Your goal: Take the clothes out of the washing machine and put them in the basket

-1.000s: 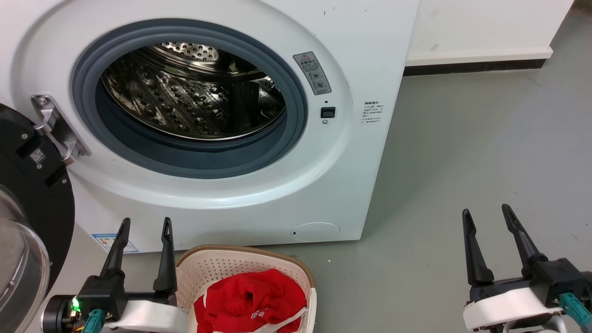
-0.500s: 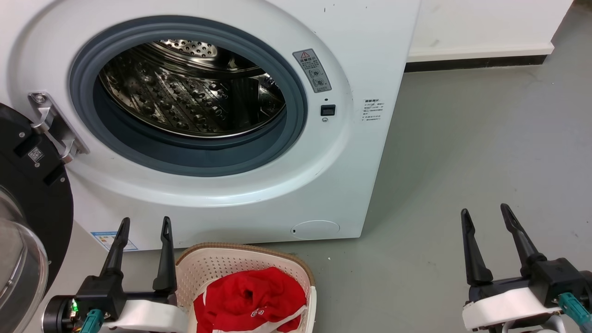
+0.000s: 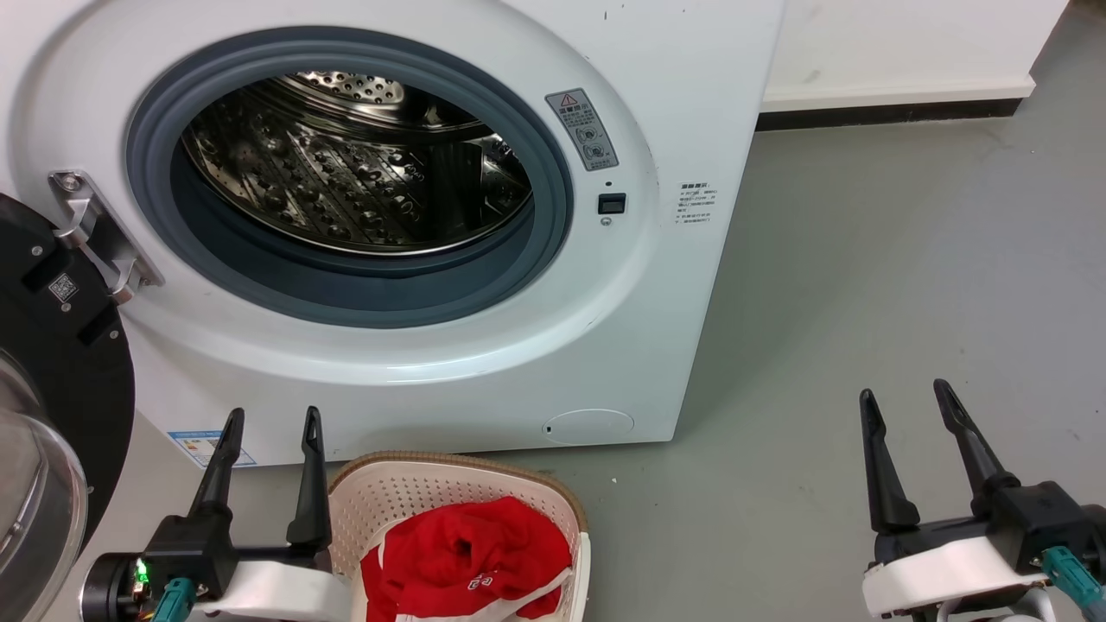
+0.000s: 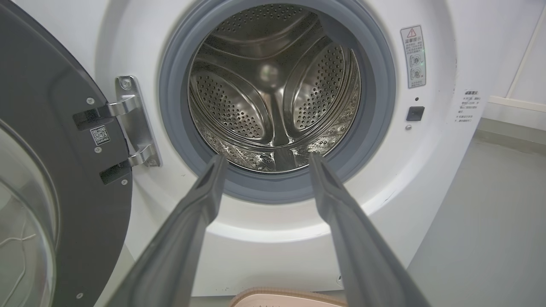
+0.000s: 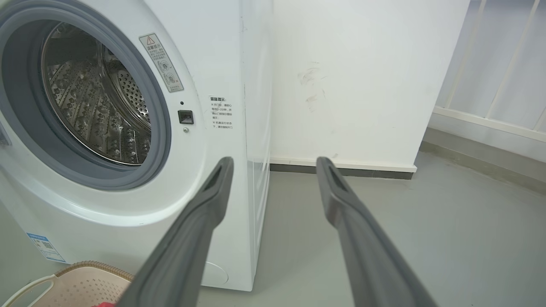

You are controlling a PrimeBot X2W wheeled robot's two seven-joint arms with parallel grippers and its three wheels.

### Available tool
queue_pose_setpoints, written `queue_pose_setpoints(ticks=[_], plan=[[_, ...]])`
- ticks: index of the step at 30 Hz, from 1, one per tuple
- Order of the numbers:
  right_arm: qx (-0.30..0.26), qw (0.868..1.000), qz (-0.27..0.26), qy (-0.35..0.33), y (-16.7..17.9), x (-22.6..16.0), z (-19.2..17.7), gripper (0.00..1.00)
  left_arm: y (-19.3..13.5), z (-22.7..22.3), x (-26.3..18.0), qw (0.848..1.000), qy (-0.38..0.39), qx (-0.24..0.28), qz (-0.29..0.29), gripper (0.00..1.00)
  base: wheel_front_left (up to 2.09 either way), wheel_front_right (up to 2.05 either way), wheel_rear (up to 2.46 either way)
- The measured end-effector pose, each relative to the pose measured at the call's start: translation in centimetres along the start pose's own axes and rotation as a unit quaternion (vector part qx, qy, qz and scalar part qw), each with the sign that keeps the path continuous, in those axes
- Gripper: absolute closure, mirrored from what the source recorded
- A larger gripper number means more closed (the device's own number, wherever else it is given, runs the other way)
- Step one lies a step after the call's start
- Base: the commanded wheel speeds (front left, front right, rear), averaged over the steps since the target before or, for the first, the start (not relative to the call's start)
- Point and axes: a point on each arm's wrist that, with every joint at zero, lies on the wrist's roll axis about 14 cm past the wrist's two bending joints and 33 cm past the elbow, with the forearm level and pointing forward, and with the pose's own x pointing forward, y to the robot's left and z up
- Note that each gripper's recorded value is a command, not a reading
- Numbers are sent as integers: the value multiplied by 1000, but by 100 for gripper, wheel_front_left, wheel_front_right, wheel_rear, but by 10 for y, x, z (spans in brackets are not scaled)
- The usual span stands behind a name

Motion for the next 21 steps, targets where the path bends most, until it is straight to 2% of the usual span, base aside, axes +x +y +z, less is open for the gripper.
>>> queue_pose_setpoints(ticks=[1,2,7,21], plan=[[0,1000,0,0,0,0,0,0,0,0,0,1000,0,0,0,0,0,0,0],[0,1000,0,0,0,0,0,100,-1,0,0,1000,0,-2,-2,100,0,0,0],[5,1000,-1,26,1,-7,-16,100,-1,-19,-6,999,32,-11,1,100,0,0,0],[147,987,-37,43,-9,-9,-25,100,9,-32,-9,987,63,-145,41,100,0,0,0]])
